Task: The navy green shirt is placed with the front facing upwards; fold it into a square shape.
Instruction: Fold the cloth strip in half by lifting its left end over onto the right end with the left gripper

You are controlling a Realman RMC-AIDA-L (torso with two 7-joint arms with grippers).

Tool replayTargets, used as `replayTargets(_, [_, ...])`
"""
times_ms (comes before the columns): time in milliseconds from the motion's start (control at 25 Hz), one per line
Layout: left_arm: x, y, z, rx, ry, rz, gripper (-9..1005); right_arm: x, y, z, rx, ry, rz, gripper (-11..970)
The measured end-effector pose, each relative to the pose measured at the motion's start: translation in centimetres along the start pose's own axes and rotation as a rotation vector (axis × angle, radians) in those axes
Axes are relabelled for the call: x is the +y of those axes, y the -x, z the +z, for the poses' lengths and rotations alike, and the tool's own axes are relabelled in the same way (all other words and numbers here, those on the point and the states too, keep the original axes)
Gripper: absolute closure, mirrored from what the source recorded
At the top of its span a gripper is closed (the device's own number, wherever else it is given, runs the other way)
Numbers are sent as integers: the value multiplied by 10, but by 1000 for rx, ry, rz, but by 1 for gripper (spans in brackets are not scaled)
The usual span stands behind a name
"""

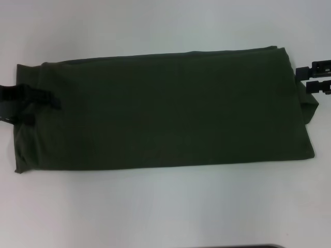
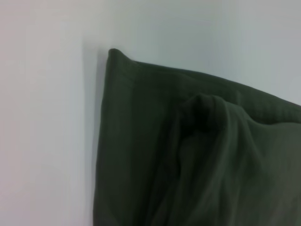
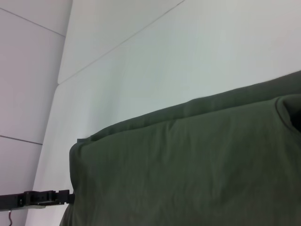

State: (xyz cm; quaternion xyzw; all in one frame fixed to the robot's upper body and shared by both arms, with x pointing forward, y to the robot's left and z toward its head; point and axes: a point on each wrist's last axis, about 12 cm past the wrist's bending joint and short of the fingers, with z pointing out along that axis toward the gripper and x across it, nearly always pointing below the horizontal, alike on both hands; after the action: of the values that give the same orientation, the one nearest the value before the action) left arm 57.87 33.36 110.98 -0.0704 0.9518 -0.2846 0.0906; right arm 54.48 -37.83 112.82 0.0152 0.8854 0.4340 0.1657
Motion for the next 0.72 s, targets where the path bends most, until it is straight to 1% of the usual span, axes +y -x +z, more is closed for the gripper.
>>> replayTargets(320, [2, 2, -5, 3, 24, -5, 123, 0, 0, 0, 2, 2, 0, 165])
replayTargets(520, [4, 3, -15, 5, 13, -14, 124, 0, 0, -1, 0, 1, 0, 164])
replayTargets(720, [1, 7, -28, -2, 16, -2, 123, 0, 0, -2, 0, 0, 0, 164])
